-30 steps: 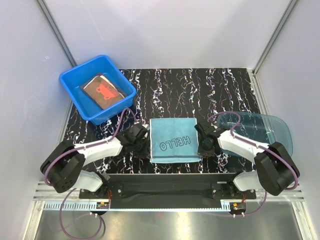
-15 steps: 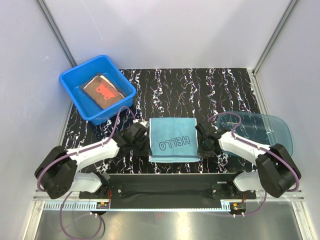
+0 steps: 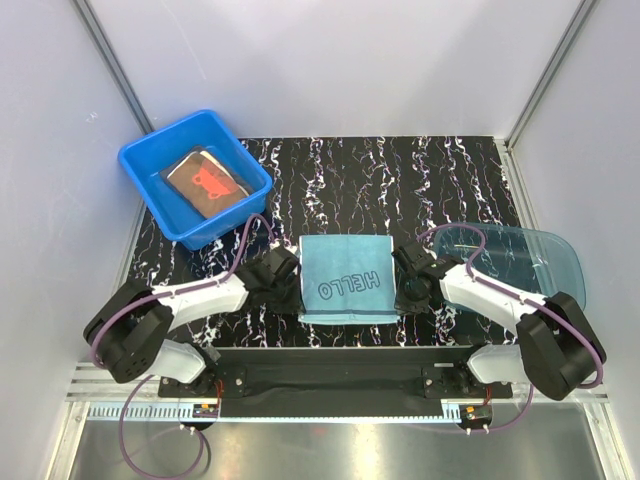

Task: Fold and stack the towels
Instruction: Fold the towel

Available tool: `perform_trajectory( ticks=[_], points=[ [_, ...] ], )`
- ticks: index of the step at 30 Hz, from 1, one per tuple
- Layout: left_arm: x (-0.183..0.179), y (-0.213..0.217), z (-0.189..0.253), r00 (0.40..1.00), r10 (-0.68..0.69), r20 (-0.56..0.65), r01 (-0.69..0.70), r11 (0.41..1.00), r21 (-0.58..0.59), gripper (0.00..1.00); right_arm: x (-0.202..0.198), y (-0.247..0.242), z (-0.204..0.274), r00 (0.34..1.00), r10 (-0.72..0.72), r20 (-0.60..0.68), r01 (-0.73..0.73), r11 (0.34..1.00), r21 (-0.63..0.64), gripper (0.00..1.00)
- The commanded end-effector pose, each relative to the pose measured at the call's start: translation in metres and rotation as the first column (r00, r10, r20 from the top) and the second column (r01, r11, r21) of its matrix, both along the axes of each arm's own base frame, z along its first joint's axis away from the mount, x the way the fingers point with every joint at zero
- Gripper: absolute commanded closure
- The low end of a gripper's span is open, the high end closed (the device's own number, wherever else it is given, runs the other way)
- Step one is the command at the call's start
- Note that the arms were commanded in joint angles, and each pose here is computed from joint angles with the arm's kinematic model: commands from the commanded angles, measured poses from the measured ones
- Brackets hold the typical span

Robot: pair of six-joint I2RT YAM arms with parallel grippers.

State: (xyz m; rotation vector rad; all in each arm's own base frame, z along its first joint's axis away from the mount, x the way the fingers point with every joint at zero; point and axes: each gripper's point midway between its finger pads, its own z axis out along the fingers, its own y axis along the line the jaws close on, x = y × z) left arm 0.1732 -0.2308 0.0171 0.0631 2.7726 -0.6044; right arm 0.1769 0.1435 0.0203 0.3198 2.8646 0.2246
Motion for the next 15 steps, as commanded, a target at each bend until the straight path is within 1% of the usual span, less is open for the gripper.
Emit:
perform_trajectory(
  ticks=[1, 3, 5, 8, 10, 15],
  points=[
    [0.008, -0.005, 0.000, 1.000, 0.002, 0.025, -0.002, 1.000, -0.002, 0.88, 0.004, 0.004, 0.008, 0.999, 0.002, 0.032, -0.002, 1.000, 0.019, 1.00],
    [0.008, -0.003, 0.002, 1.000, 0.004, 0.026, -0.004, 1.000, 0.012, 0.94, 0.005, 0.005, 0.009, 0.999, 0.005, 0.033, -0.005, 1.000, 0.019, 1.00],
    [0.010, -0.001, 0.006, 1.000, 0.000, 0.029, -0.001, 0.999, 0.036, 0.97, 0.005, 0.004, 0.009, 0.999, 0.005, 0.033, -0.006, 1.000, 0.014, 1.00],
    [0.013, 0.000, 0.013, 0.999, -0.015, 0.034, 0.013, 0.998, 0.061, 0.98, 0.008, 0.005, 0.013, 0.999, 0.006, 0.043, -0.007, 1.000, 0.012, 1.00],
    [0.015, -0.001, 0.018, 0.999, -0.024, 0.042, 0.021, 0.998, 0.065, 1.00, 0.008, 0.006, 0.014, 0.999, 0.011, 0.042, -0.011, 1.000, 0.016, 1.00],
    [0.017, 0.000, 0.025, 0.999, -0.038, 0.037, 0.034, 0.996, 0.087, 1.00, 0.014, 0.007, 0.026, 0.998, 0.022, 0.063, -0.022, 1.000, 0.011, 1.00]
  ],
)
